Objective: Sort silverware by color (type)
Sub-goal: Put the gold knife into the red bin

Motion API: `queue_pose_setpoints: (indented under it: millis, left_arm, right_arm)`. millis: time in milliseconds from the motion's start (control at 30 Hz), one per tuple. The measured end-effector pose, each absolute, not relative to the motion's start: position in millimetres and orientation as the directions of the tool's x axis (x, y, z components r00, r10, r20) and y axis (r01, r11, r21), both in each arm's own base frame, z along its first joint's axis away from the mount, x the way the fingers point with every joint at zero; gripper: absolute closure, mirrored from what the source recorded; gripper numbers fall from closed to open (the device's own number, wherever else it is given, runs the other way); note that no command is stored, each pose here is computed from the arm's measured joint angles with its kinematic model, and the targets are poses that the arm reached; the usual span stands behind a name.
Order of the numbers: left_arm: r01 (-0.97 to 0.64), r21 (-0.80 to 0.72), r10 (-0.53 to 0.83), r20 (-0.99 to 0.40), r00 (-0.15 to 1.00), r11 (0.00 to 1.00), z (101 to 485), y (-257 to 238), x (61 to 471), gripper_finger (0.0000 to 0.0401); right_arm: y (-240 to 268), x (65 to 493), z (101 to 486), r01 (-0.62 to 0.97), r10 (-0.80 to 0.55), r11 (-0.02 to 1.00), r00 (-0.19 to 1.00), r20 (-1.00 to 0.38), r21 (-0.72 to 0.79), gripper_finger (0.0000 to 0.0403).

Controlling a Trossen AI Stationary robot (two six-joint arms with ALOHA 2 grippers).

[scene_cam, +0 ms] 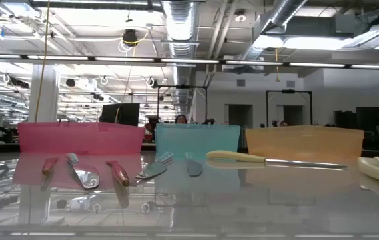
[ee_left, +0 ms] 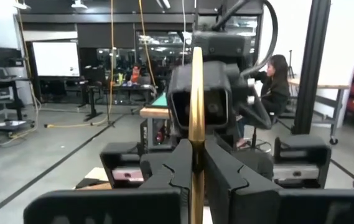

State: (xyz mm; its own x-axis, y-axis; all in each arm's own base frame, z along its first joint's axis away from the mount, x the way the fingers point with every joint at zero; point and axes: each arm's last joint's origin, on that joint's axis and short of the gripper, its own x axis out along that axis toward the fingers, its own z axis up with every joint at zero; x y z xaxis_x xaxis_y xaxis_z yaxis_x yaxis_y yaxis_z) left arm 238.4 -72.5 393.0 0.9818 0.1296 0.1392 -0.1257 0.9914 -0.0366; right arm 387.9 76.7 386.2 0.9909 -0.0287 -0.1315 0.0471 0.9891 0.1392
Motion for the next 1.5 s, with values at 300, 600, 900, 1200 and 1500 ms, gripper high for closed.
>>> queue_pose_setpoints:
  millis: [300, 600, 900, 1200, 1500]
  left_arm:
    - [-0.128, -0.045, 0.133, 0.146, 0.980, 0.991, 393, -66, 241, 0.0396]
    - [-0.143, -0.040, 0.147, 0.126, 0.981, 0.989, 391, -64, 241, 0.0396]
    - [-0.195, -0.085, 0.203, 0.088, 0.975, 0.977, 398, -56, 217, 0.0348]
    - [-0.394, -0.148, 0.392, -0.044, 0.919, 0.907, 398, -35, 171, 0.0323]
    - [-0.407, -0.171, 0.413, -0.002, 0.911, 0.897, 408, -22, 132, 0.0322]
  right_arm:
    - [70, 389, 388, 0.056, -0.042, 0.991, 0.992, -0.117, 0.120, 0.0320]
    - [66, 390, 387, 0.087, -0.070, 0.987, 0.990, -0.122, 0.137, 0.0386]
    - [53, 392, 388, 0.136, -0.117, 0.974, 0.987, -0.111, 0.183, 0.0386]
    - [12, 407, 374, 0.248, -0.220, 0.940, 0.965, -0.139, 0.236, 0.0386]
    - [-41, 450, 325, 0.298, -0.235, 0.896, 0.947, -0.218, 0.329, 0.0386]
